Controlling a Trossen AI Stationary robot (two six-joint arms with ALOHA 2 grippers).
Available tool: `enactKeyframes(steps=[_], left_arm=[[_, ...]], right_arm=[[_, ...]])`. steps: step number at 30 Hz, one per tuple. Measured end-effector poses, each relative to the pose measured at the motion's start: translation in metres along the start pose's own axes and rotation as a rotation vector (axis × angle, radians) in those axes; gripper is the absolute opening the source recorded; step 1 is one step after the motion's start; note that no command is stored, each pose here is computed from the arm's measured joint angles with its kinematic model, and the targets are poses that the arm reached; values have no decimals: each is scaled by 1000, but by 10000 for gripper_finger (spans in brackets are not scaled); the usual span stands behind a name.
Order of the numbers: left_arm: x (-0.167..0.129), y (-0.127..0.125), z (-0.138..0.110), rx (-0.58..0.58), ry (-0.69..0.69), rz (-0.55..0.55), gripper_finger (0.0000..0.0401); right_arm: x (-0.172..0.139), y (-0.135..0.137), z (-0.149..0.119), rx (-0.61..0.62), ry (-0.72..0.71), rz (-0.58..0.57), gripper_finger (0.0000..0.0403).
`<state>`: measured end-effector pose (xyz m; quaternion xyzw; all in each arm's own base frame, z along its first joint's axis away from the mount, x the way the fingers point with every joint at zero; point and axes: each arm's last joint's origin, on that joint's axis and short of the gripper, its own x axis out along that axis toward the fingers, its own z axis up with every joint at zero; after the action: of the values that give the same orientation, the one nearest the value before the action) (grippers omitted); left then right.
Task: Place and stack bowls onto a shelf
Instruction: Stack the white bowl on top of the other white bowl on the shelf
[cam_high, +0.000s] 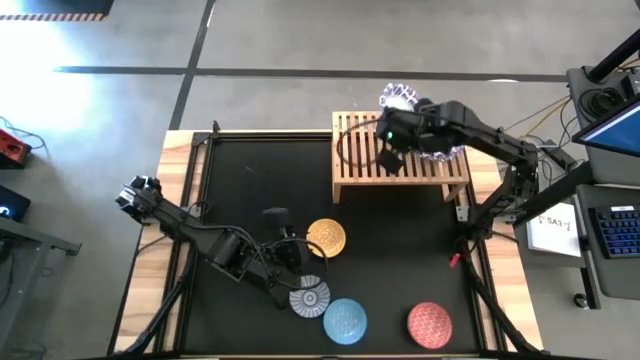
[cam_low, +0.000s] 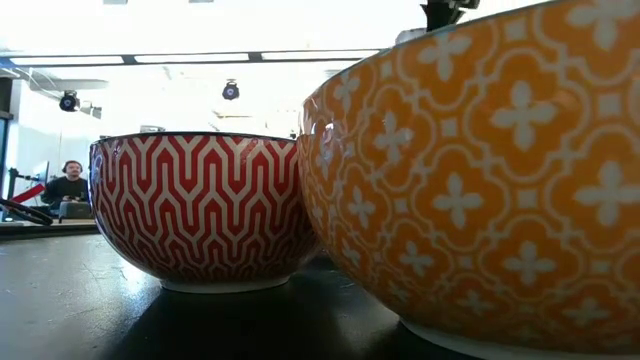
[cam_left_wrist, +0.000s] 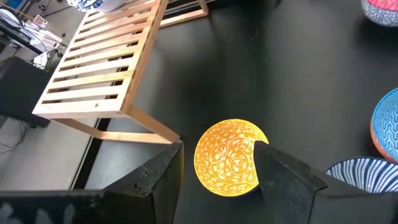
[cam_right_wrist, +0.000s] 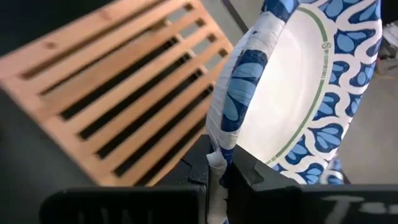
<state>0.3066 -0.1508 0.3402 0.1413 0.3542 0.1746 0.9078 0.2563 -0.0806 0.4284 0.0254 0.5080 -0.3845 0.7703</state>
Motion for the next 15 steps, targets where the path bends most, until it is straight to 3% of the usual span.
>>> enactKeyframes(steps=[7, 15], left_arm=[[0, 0, -2, 9, 12, 5, 178], [0, 3, -7, 11, 40, 57, 178]], right_arm=[[17, -24, 3, -42, 56, -52, 13], [36, -25, -4, -151, 135, -68, 13]])
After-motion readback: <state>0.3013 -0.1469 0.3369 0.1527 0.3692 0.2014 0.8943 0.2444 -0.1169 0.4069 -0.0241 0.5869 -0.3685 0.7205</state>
